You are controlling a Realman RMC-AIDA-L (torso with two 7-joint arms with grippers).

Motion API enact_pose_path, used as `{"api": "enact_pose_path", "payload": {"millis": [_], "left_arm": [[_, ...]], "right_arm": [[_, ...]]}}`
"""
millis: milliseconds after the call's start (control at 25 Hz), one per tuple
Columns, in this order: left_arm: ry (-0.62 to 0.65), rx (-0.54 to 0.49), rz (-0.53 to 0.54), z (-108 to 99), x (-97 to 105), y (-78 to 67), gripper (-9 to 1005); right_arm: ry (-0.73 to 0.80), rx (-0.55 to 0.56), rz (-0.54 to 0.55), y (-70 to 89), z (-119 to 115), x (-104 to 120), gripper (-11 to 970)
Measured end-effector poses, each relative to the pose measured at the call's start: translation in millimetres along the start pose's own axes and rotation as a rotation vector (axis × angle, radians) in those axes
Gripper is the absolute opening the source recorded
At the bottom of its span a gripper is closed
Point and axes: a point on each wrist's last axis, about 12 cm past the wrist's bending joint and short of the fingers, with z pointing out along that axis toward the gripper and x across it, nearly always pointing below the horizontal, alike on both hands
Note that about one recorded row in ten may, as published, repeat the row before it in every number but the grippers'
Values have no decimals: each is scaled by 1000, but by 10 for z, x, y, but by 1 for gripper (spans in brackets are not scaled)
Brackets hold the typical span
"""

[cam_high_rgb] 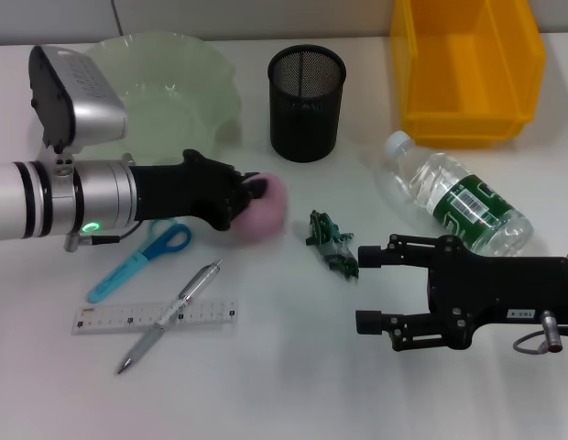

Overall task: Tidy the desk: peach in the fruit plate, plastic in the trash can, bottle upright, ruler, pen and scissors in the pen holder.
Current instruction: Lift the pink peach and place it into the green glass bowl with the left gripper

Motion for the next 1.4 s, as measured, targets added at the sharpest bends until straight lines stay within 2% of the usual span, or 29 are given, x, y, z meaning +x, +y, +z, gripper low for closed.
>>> {"api": "enact_pose_path", "payload": {"millis": [120, 200, 400, 560, 760, 920, 1120, 1400], "left_arm": [[-61, 56, 9, -75, -83, -59, 42], [-117, 48, 6, -148, -139, -54, 42], [-248, -20, -16, -319, -238, -3, 43], [-304, -124, -24, -433, -279, 120, 43], [-260, -365, -83, -452, -238, 403, 43], [-219, -440, -91, -412, -207, 472, 42], [-153, -500, -82, -346, -144, 503, 42], [-114, -488, -68, -269, -96, 461, 51]], "right_arm": [[0, 0, -1, -2, 2, -3, 802], [0, 0, -1, -3, 2, -2, 802], [0, 0, -3, -3, 2, -2, 802], [0, -1, -7, -5, 5, -5, 802], [-1, -3, -7, -4, 13, -7, 802], [-2, -3, -5, -3, 15, -4, 801], [-2, -3, -3, 0, 16, 0, 801], [-4, -6, 3, 3, 25, 5, 801]]}}
